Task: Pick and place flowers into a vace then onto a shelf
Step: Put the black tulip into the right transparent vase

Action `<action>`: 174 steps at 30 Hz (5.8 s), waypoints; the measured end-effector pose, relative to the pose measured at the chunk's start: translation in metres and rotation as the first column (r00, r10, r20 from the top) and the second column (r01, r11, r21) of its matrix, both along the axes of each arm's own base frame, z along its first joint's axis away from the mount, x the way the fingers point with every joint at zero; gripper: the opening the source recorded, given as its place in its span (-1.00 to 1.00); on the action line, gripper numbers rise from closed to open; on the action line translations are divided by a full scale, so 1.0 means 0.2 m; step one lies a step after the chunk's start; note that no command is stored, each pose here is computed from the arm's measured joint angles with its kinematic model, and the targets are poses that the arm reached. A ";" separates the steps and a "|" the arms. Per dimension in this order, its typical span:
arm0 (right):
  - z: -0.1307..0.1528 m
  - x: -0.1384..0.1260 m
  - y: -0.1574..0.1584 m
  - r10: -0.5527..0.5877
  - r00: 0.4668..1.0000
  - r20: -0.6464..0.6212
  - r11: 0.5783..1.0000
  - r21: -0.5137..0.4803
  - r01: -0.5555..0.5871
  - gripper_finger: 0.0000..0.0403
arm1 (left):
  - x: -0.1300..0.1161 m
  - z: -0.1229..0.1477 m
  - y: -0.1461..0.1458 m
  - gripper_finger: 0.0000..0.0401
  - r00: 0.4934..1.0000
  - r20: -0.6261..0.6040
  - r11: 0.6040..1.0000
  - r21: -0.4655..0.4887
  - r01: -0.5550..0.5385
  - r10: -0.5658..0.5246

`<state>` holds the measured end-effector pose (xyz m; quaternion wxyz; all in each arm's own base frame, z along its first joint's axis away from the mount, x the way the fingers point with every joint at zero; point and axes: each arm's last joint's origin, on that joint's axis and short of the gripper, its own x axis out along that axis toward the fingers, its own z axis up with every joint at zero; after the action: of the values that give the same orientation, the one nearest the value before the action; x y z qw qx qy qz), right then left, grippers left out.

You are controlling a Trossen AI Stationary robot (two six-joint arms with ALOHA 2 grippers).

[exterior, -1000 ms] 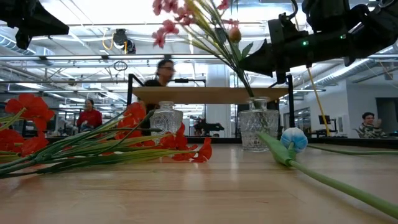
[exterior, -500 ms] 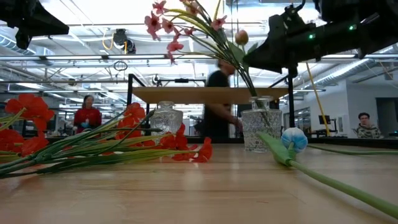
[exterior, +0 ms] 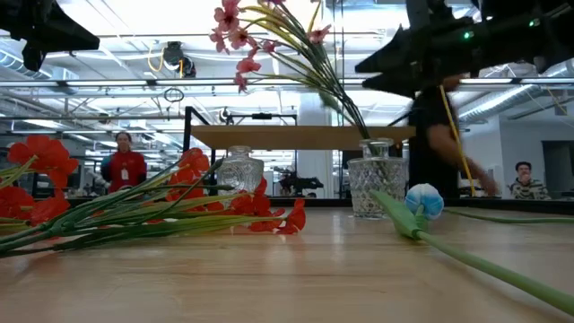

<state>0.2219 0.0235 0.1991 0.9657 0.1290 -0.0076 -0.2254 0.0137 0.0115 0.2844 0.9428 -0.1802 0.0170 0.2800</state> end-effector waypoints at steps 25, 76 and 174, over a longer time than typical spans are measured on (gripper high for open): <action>0.24 -0.18 0.06 0.000 0.992 -0.126 0.910 0.411 0.052 -0.10 | 0.00 0.00 0.00 -0.74 1.000 0.000 1.000 0.000 0.000 0.000; -0.31 0.05 -0.22 0.213 0.602 -0.769 0.568 0.599 0.565 -0.52 | 0.00 0.00 0.00 -0.74 1.000 0.000 1.000 0.000 0.000 0.000; 0.16 0.11 -0.08 0.166 0.975 -0.146 0.974 -0.128 -0.185 -1.00 | 0.00 0.00 0.00 -0.74 1.000 0.000 1.000 0.000 0.000 0.000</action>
<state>0.2436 0.0080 0.2308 0.9868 0.0450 0.0532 -0.1461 0.0137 0.0115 0.2844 0.9427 -0.1802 0.0169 0.2802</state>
